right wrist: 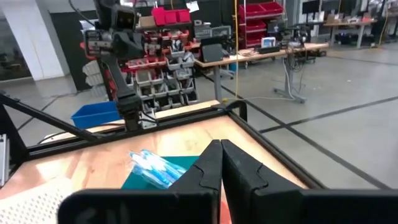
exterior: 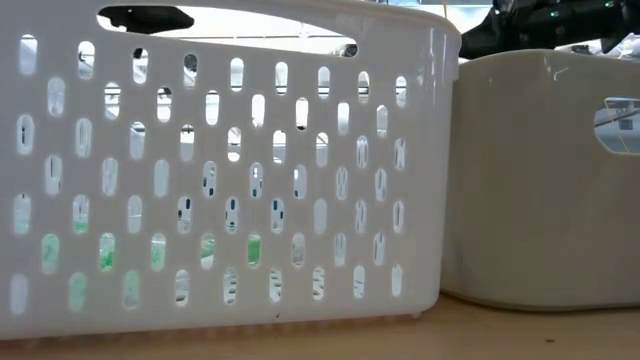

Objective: Pick & Place Toothbrushes
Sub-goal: Return to Home Position

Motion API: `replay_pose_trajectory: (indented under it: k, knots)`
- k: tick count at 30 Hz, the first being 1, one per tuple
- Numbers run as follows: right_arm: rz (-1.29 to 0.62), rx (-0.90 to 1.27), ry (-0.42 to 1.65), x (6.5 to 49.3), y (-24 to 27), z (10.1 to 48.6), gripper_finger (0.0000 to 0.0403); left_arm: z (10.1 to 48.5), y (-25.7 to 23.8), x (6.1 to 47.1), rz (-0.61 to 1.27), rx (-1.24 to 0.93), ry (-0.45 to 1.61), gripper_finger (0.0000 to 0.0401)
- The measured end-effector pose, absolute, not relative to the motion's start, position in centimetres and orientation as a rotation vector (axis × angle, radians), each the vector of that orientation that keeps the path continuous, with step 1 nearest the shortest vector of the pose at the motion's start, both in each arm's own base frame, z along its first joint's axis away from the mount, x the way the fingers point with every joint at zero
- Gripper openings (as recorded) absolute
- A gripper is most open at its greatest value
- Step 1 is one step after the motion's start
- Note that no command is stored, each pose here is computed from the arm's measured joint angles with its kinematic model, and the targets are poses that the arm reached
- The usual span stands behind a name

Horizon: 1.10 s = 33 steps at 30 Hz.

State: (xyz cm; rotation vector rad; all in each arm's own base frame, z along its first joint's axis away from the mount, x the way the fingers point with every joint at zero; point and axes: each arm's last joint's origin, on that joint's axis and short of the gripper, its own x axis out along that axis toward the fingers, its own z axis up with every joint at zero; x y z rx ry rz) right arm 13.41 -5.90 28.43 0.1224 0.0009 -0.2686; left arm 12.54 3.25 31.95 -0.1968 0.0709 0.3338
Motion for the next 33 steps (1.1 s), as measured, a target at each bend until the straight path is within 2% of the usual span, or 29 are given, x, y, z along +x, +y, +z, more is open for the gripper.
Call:
replay_pose_trajectory:
  k: [7,20,23,28,33]
  knots:
    - [-0.268,0.095,0.007,12.5,-5.5,28.4,0.0000,29.3,2.6,11.4,0.285,-0.198,0.089,0.0002]
    - [-0.267,0.128,-0.046,11.0,-4.7,24.8,0.0000,26.8,1.8,9.1,0.254,-0.186,0.007,0.0004]
    - [-0.268,0.130,-0.041,10.8,-4.6,23.5,0.0000,25.9,1.8,9.0,0.255,-0.180,0.015,0.0001]
    - [-0.254,0.094,-0.169,10.3,-4.4,22.4,0.0000,24.7,1.7,8.9,0.240,-0.132,0.028,0.0006]
    - [-0.253,0.100,-0.174,9.8,-4.2,21.1,0.0000,23.6,1.6,8.7,0.241,-0.137,0.068,0.0004]
